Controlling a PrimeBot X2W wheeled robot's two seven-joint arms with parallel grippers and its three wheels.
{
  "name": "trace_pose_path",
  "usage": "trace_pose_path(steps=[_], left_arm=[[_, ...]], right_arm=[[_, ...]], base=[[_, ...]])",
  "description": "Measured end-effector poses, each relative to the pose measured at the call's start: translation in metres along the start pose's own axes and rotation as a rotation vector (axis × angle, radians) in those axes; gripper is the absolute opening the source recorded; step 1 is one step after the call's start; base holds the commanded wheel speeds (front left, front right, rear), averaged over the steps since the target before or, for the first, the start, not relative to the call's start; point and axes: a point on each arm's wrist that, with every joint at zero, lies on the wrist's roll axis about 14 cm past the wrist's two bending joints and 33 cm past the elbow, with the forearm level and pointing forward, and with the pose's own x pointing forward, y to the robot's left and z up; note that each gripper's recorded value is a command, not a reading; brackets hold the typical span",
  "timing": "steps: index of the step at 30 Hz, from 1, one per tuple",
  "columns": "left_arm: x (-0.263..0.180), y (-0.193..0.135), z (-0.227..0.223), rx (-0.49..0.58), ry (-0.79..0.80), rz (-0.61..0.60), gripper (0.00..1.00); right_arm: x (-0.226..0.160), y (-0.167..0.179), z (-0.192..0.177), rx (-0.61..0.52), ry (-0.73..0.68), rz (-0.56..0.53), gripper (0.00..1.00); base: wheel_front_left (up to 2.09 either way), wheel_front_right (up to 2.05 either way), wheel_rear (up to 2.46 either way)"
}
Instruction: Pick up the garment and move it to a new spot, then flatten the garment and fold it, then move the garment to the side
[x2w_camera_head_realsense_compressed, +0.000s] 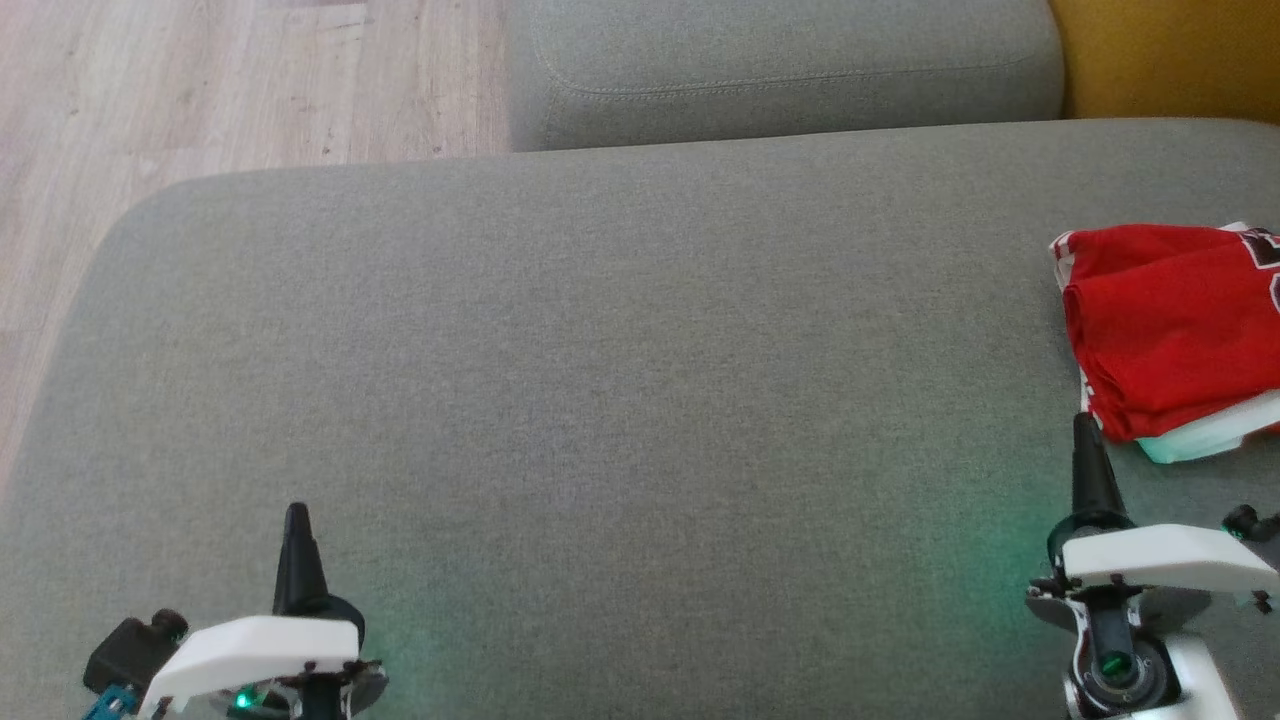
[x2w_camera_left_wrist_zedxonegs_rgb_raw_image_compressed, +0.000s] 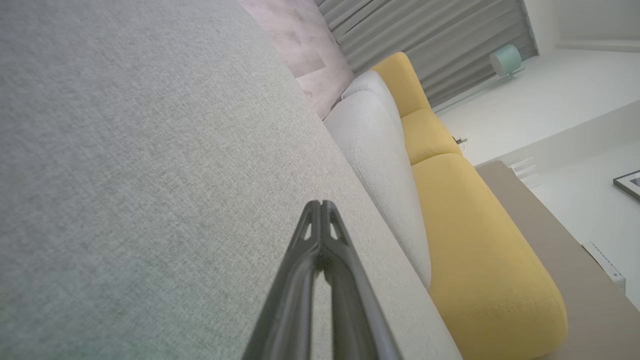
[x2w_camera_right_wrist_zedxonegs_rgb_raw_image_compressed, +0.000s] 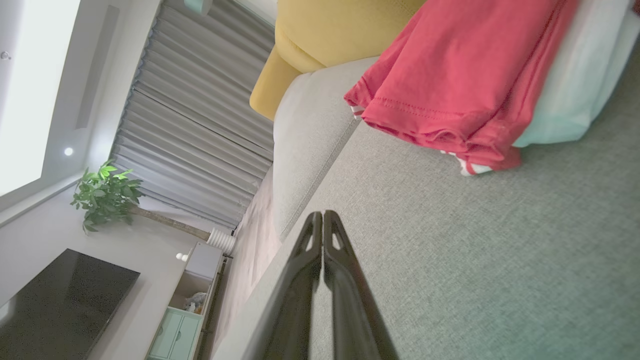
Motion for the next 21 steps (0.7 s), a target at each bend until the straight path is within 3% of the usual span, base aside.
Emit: trace_pose_path(steps=[21], left_arm=[[0.003,-0.004,0.014,-0.197,-0.016,-0.021,0.0]], right_arm=[[0.0,0.003,0.009,0.222,-0.008,0.012,0.0]], base=[[0.0,0.0,0.0]])
